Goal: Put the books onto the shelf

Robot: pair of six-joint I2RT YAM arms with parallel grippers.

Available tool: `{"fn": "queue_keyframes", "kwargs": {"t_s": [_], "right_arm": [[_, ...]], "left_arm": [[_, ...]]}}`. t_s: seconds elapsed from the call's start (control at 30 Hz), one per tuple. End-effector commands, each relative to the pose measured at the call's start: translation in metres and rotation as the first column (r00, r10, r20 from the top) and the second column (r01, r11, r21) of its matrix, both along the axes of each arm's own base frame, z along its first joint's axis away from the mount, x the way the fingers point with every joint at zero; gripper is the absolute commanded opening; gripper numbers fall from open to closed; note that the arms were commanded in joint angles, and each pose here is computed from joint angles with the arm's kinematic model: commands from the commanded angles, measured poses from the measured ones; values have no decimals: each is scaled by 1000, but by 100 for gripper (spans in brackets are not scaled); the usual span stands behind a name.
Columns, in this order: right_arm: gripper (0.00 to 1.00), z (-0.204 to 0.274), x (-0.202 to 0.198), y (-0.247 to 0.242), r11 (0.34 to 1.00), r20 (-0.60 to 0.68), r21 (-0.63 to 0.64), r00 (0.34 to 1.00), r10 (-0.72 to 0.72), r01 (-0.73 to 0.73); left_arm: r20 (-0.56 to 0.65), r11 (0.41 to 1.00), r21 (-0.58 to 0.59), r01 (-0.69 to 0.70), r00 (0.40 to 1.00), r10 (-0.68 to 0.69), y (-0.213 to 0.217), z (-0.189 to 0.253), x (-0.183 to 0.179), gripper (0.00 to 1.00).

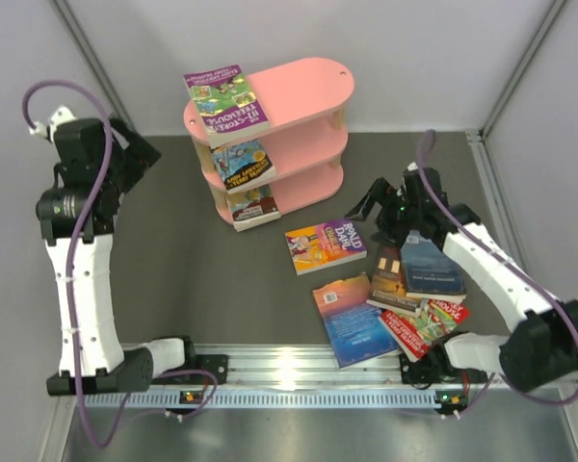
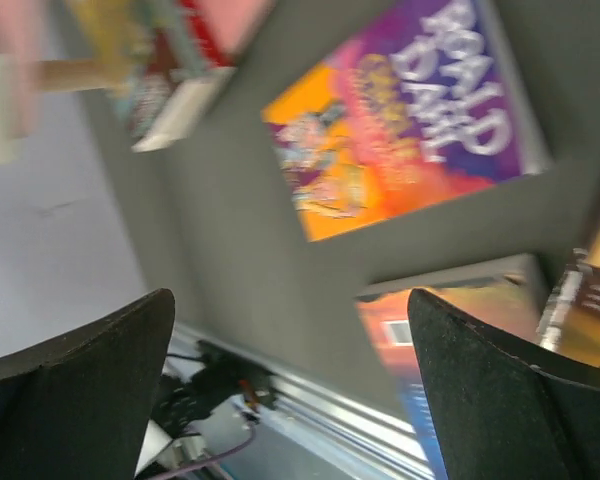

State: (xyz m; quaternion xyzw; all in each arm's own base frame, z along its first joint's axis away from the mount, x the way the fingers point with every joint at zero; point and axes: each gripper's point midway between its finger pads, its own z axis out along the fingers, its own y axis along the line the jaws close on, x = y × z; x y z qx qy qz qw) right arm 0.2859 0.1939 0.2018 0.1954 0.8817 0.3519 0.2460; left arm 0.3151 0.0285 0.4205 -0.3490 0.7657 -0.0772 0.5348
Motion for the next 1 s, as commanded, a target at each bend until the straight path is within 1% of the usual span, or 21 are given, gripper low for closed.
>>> {"fn": "queue_keyframes", "kwargs": {"t_s": [0.0,0.03,0.07,0.1,0.17,0.23,0.27,0.3,0.37,0.4,0.43,0.47,0.5,0.53,0.57,0.6,0.63,0.73,0.77,0.87,0.97], "right_arm": [[100,-52,-4,-29,976,-139,-218,990,-5,-25],[100,-61,-2,-32,970,-161,-240,987,-14,-26],[100,-74,1,-34,963,-192,-268,981,-22,-31],[100,-81,5,-40,954,-197,-299,979,-45,-17],[100,-94,20,-44,948,-206,-319,977,-59,-10],[100,-91,39,-45,950,-183,-311,981,-67,7],[100,-99,51,-49,948,-190,-318,978,-81,17],[100,-89,66,-48,951,-156,-308,984,-84,32],[100,-98,88,-50,948,-154,-314,983,-98,45],[100,-90,103,-47,951,-126,-304,987,-97,54],[100,-104,111,-46,950,-154,-308,983,-101,49],[100,-99,127,-42,955,-127,-291,987,-100,59],[100,-102,134,-40,957,-128,-284,987,-100,61],[100,-121,140,-36,958,-167,-282,981,-99,49],[98,-118,152,-28,966,-155,-254,984,-87,45],[96,-123,157,-25,969,-167,-245,982,-84,41],[94,-140,159,-21,970,-204,-242,975,-85,34],[86,-158,163,-10,974,-239,-225,968,-81,26],[80,-161,161,-6,976,-252,-218,965,-73,17],[75,-170,148,11,976,-275,-215,961,-40,-21],[73,-167,131,39,979,-275,-193,961,14,-70]], "left_arm": [[-202,999,-32,-3,979,-4,-4,-75,-19,98],[-181,998,-51,23,983,-32,-10,-75,-33,98],[-190,998,-60,38,981,-48,-14,-84,-38,98],[-207,996,-73,49,976,-63,-17,-94,-44,98],[-246,991,-106,83,963,-107,-26,-119,-61,97],[-274,987,-124,98,953,-129,-31,-138,-77,96],[-280,983,-139,116,948,-152,-37,-144,-82,96],[-296,982,-144,122,942,-160,-38,-153,-91,96],[-312,980,-151,128,935,-170,-41,-161,-100,96],[-325,980,-154,128,930,-172,-41,-167,-106,96],[-331,980,-153,131,927,-175,-42,-169,-110,96],[-338,980,-153,128,925,-174,-41,-172,-112,96],[-340,980,-151,132,923,-177,-42,-172,-115,96],[-345,980,-151,131,922,-177,-41,-173,-117,96],[-346,980,-150,132,921,-177,-41,-173,-118,95],[-350,980,-150,131,920,-176,-41,-173,-120,95],[-358,980,-146,132,917,-177,-41,-174,-122,95],[-374,985,-125,122,913,-161,-37,-174,-126,95],[-374,986,-120,120,914,-156,-35,-172,-127,95],[-379,988,-107,115,913,-147,-33,-173,-127,95],[-384,988,-109,107,912,-141,-32,-177,-125,95]]}}
